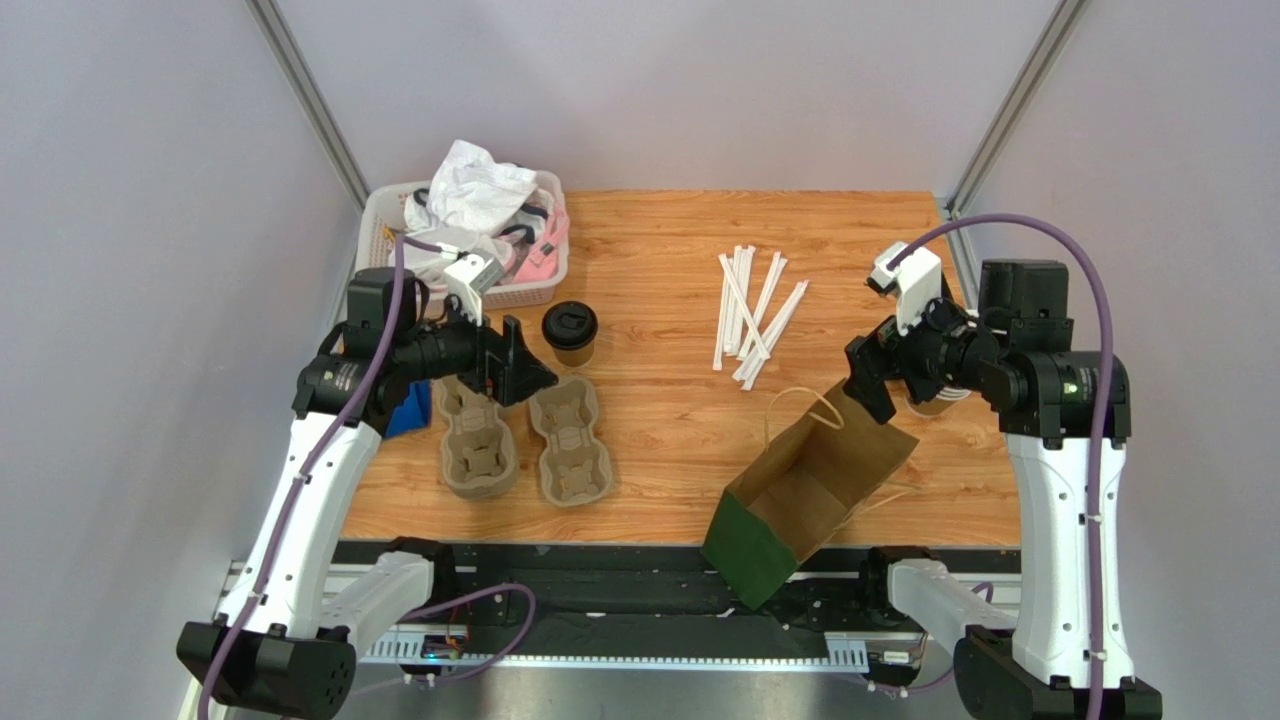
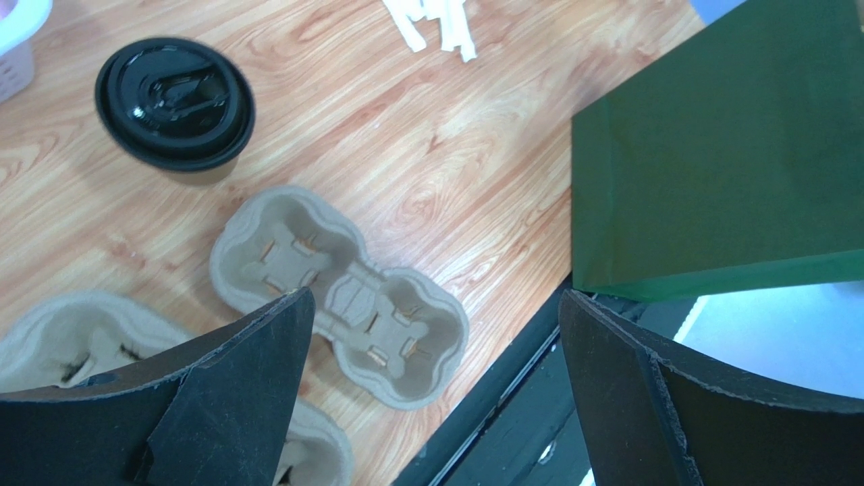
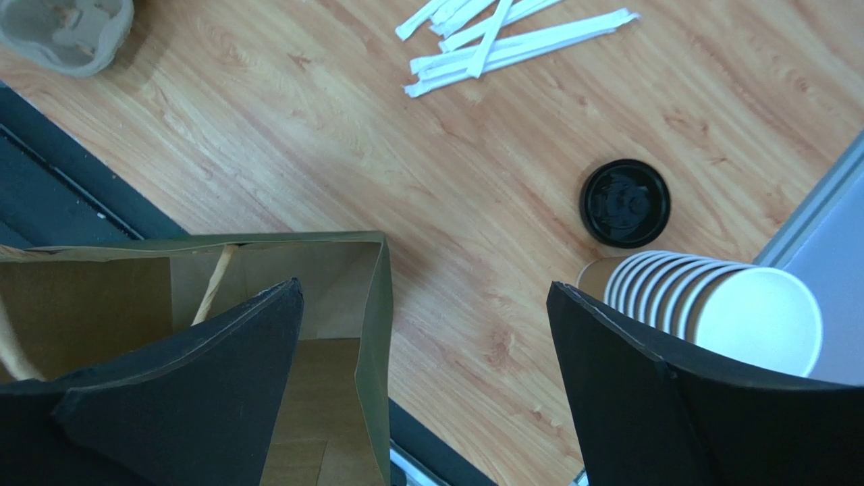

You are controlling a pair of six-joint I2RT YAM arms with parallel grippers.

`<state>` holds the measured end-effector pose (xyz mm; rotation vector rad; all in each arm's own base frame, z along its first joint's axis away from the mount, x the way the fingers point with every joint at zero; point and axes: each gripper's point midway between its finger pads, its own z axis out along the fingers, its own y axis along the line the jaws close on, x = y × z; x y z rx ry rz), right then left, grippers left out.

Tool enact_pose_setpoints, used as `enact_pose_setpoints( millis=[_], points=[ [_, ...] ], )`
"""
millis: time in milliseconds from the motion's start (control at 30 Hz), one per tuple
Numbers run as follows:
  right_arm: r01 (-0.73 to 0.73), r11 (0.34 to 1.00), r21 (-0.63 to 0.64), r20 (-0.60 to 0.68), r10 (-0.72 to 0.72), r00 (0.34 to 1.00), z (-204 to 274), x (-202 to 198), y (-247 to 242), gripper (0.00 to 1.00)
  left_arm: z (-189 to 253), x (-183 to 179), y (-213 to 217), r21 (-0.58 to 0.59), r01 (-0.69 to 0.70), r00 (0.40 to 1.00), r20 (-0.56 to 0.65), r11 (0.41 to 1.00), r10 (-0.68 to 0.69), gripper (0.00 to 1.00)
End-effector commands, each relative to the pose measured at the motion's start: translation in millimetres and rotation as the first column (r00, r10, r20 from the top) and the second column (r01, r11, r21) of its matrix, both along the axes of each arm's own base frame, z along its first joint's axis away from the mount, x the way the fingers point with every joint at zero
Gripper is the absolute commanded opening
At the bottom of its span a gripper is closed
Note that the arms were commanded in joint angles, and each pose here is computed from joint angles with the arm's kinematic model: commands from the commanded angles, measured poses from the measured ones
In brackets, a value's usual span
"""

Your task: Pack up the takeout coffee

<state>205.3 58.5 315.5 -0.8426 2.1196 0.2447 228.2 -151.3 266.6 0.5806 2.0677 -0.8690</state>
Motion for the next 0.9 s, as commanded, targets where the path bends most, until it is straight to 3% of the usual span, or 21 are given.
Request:
enact_pose_setpoints(
  millis=[0,167,333,367,533,700,867],
  points=[
    [-0.043,0.999,0.002,-0.277,0.042,0.96,-37,-71,2,0.94,43,4,-20,-0.079,0.114,0.986,0.135,0.99,-0.103,0.99],
    [-0.034,0.999,0.009,-0.31,0.035,0.95,-47,-77,2,0.87,95,-14,-67,-0.093,0.302,0.924,0.276,0.949,-0.266,0.91],
    [-0.018,1.0,0.021,-0.369,0.025,0.929,-58,-77,3,0.69,144,-19,-118,-0.169,0.484,0.849,0.328,0.859,-0.414,0.64],
    [-0.017,1.0,0.023,-0.376,0.025,0.926,-60,-77,4,0.62,149,-31,-134,-0.16,0.537,0.816,0.345,0.828,-0.463,0.63],
    [0.014,0.999,0.046,-0.403,0.006,0.915,-64,-76,3,0.48,159,-36,-195,-0.064,0.634,0.722,0.406,0.771,-0.56,0.69],
    [0.015,0.998,0.057,-0.415,0.01,0.91,-66,-74,5,0.29,140,-48,-248,0.052,0.705,0.632,0.407,0.707,-0.659,0.66],
    [0.015,0.997,0.075,-0.426,0.018,0.905,-64,-69,8,0.0,134,-57,-279,0.169,0.732,0.54,0.446,0.66,-0.714,0.66]
  ],
)
